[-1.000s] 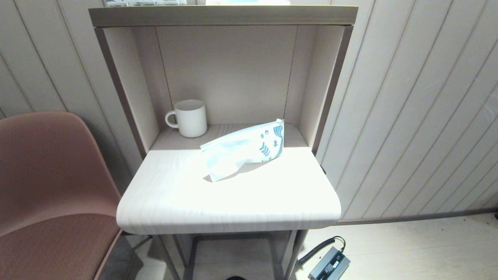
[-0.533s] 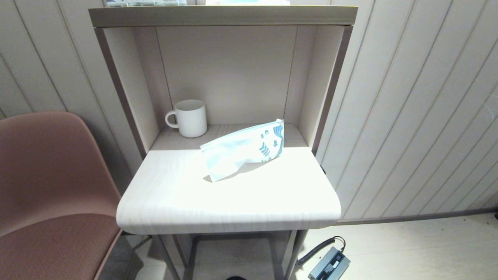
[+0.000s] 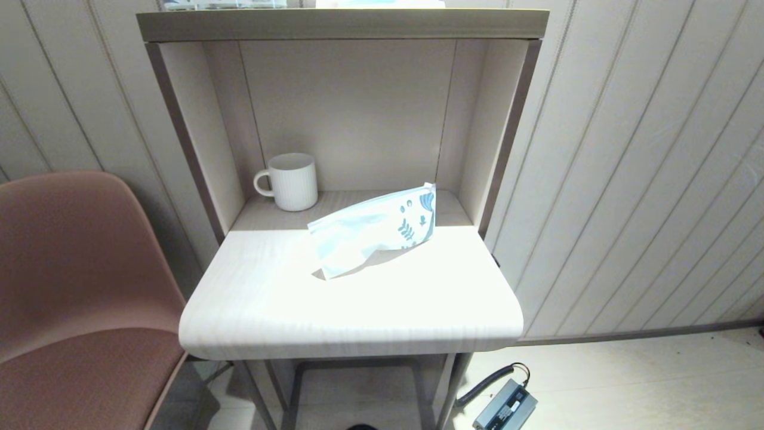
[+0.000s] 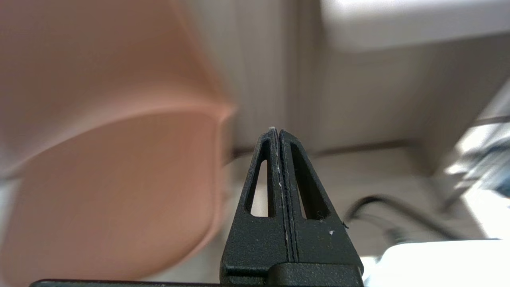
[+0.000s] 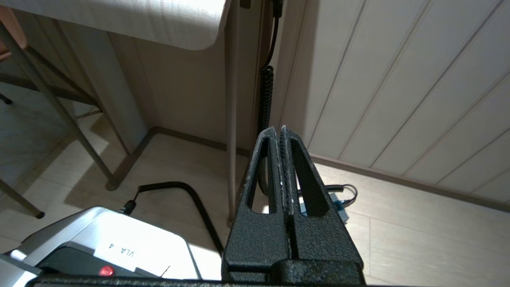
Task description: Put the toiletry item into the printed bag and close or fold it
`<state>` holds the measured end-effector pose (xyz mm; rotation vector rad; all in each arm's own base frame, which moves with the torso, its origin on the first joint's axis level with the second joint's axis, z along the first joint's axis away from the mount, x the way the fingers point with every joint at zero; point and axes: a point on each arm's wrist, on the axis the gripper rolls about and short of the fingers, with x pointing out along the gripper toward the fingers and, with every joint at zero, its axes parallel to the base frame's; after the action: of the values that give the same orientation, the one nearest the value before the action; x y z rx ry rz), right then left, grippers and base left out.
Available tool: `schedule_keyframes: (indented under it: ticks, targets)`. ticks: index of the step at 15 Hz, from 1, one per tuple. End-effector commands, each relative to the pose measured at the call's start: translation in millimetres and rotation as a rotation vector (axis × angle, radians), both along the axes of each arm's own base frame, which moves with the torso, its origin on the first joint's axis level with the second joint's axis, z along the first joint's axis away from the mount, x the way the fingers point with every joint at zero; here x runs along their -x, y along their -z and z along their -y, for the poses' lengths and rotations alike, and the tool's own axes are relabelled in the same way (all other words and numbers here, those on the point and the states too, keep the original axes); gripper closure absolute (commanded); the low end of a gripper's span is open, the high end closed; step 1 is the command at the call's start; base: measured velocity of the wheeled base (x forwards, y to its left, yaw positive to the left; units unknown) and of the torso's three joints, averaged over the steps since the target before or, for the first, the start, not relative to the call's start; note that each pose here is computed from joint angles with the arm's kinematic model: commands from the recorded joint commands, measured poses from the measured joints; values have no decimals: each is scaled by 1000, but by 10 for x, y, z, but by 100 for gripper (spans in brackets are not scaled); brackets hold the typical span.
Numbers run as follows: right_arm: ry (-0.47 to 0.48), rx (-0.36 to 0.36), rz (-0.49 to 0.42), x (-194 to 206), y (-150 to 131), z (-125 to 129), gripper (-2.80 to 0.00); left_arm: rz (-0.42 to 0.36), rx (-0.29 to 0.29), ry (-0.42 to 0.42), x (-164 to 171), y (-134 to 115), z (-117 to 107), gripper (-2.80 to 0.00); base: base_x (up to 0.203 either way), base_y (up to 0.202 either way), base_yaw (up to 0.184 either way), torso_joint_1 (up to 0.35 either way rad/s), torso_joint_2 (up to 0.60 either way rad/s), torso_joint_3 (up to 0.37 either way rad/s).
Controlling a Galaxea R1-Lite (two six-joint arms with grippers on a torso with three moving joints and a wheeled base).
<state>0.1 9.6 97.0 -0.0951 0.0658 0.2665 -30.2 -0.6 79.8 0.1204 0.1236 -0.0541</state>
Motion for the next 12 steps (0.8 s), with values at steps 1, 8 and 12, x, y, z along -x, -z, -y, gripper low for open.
schedule_keyframes:
  ticks: [1,8,12]
  targets:
    - [-39,-22,-18,2,2,-5,0,-12,11,15,-1,52,4,0,0,0,0,0,0,0]
    - [42,20,1,-2,2,26,0,-9,49,-33,-3,50,-6,0,0,0,0,0,0,0]
    - [54,62,-1,-4,11,32,0,-9,50,-32,-3,50,-6,0,0,0,0,0,0,0]
